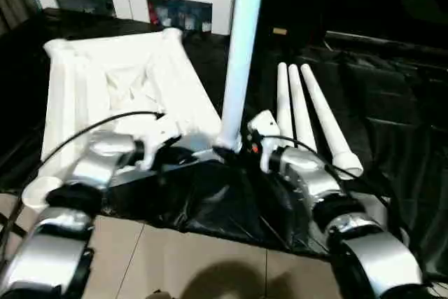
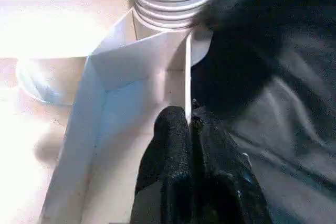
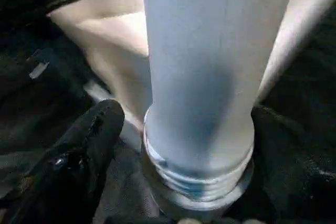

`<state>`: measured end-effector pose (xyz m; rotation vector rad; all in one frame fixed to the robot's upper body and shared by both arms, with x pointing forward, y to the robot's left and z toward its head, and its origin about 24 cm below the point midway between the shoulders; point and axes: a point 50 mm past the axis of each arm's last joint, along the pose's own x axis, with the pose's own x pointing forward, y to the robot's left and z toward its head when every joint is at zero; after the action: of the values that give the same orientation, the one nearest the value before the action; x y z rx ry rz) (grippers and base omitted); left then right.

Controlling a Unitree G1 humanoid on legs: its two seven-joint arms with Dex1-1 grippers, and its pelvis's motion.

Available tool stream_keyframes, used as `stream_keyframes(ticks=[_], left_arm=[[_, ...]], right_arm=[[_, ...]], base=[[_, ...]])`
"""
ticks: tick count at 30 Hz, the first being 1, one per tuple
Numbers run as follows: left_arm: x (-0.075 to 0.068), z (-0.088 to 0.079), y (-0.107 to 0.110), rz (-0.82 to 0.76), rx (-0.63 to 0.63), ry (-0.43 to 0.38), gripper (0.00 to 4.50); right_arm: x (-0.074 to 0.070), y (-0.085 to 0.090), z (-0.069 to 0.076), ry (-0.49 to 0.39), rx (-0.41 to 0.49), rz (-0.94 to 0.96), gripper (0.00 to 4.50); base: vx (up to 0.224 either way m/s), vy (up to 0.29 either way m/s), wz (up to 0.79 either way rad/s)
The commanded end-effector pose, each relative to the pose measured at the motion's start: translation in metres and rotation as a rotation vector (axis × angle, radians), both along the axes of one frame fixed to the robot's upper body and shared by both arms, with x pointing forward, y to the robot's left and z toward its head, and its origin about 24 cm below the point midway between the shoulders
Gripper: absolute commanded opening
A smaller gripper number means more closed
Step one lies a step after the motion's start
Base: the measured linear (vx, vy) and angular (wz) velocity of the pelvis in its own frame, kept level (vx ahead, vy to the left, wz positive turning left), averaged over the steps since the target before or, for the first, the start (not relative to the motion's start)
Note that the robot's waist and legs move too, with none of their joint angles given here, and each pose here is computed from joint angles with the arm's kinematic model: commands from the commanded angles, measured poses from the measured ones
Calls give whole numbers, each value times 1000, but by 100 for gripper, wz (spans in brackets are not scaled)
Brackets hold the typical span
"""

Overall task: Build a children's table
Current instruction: Rotate leg to tighten

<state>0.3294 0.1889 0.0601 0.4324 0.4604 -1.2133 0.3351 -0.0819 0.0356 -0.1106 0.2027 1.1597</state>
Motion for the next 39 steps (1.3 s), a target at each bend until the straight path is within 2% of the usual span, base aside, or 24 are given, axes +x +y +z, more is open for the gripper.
stream_keyframes(ticks=[1, 8, 20, 21, 25, 27, 28, 29, 33, 34, 36, 37, 39], left_arm=[[-6, -8, -14, -77, 3, 41, 0], [-12, -7, -9, -130, -2, 74, 0], [-9, -7, -6, -83, 3, 67, 0], [-3, -7, -7, -16, 24, 37, 0], [5, -7, -10, 85, 39, 10, 0], [10, -7, -22, 121, 17, -1, 0], [10, -7, -24, 125, 14, -2, 0], [16, -6, -39, 172, -1, -31, 0], [22, -5, -52, 214, 11, -74, 0], [23, -6, -59, 218, 24, -95, 0], [24, -6, -62, 220, 28, -102, 0], [23, -7, -65, 220, 25, -98, 0], [23, -8, -66, 217, 23, -96, 0]], right_arm=[[-15, 22, -1, -7, -25, 239, 404], [-17, 7, 0, 21, -66, 329, 365], [-23, 14, -4, 72, -35, 351, 280], [-21, 17, -7, 86, -22, 276, 271], [-15, 23, -12, 103, -14, 116, 265], [-7, 29, -17, 96, -40, -100, 264], [-6, 29, -18, 94, -44, -130, 264], [0, 36, -21, 102, -55, -342, 264], [5, 45, -22, 138, -51, -536, 264], [4, 55, -19, 123, -36, -555, 264], [4, 60, -16, 99, -39, -555, 264], [3, 66, -13, 68, -34, -537, 298], [4, 71, -9, 45, -12, -522, 333]], base=[[0, 0, 0], [0, 0, 0], [0, 0, 0], [0, 0, 0], [0, 0, 0], [0, 0, 0], [0, 0, 0], [0, 0, 0], [0, 0, 0], [0, 0, 0], [0, 0, 0], [0, 0, 0], [0, 0, 0]])
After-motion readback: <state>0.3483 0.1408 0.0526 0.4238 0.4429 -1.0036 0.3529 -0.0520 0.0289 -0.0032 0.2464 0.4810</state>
